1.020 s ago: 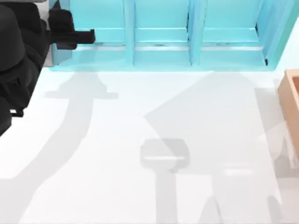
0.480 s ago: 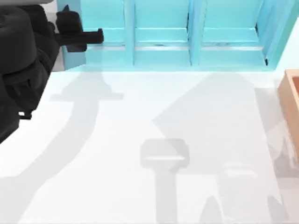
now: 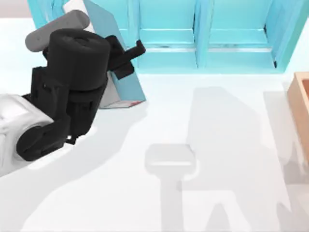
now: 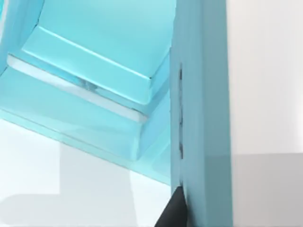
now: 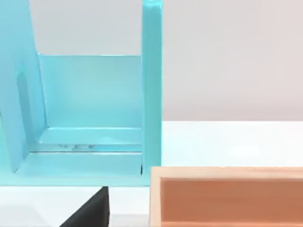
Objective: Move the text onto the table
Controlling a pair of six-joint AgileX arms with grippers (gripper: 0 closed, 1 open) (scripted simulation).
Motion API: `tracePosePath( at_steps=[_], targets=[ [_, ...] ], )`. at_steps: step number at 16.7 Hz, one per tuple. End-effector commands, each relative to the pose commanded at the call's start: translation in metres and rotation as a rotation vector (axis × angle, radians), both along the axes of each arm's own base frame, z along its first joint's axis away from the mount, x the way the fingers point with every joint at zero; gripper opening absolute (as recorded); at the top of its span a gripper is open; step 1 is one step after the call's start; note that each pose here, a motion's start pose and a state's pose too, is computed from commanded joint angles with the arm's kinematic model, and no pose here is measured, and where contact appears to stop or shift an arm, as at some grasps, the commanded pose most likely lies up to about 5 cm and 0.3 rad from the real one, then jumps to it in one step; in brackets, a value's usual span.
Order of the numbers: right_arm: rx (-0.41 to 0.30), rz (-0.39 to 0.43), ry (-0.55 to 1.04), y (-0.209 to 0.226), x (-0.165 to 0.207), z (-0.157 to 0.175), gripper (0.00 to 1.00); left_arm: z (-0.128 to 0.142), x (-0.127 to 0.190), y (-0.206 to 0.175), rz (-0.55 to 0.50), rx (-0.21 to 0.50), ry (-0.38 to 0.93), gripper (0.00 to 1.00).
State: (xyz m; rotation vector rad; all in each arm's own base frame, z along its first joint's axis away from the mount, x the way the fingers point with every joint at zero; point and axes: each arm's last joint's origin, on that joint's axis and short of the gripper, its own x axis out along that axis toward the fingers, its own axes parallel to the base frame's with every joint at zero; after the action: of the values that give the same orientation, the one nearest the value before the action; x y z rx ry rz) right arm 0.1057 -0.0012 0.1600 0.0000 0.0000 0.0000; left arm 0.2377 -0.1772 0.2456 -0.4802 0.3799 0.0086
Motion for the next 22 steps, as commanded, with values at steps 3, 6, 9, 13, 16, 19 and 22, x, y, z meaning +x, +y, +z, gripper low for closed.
tracePosePath(
  at_steps=[3,6,9,13,16,19,22],
  targets=[
    [0.0,0.0,0.0,0.0,0.0,0.0,1.0,-0.018,-0.012,-0.027,0.093,-0.14,0.114,0.0],
    [0.0,0.0,0.0,0.0,0.0,0.0,1.0,-0.038,-0.03,-0.053,0.215,-0.261,0.195,0.0],
    [0.0,0.0,0.0,0.0,0.0,0.0,1.0,-0.056,-0.052,-0.077,0.347,-0.368,0.223,0.0],
    [0.0,0.0,0.0,0.0,0.0,0.0,1.0,-0.078,-0.085,-0.103,0.493,-0.506,0.174,0.0],
    [0.0,0.0,0.0,0.0,0.0,0.0,1.0,-0.091,-0.111,-0.119,0.554,-0.618,0.096,0.0],
    [0.0,0.0,0.0,0.0,0.0,0.0,1.0,-0.101,-0.134,-0.131,0.57,-0.738,0.012,0.0],
    [0.0,0.0,0.0,0.0,0.0,0.0,1.0,-0.107,-0.154,-0.141,0.554,-0.854,-0.056,0.0]
  ],
)
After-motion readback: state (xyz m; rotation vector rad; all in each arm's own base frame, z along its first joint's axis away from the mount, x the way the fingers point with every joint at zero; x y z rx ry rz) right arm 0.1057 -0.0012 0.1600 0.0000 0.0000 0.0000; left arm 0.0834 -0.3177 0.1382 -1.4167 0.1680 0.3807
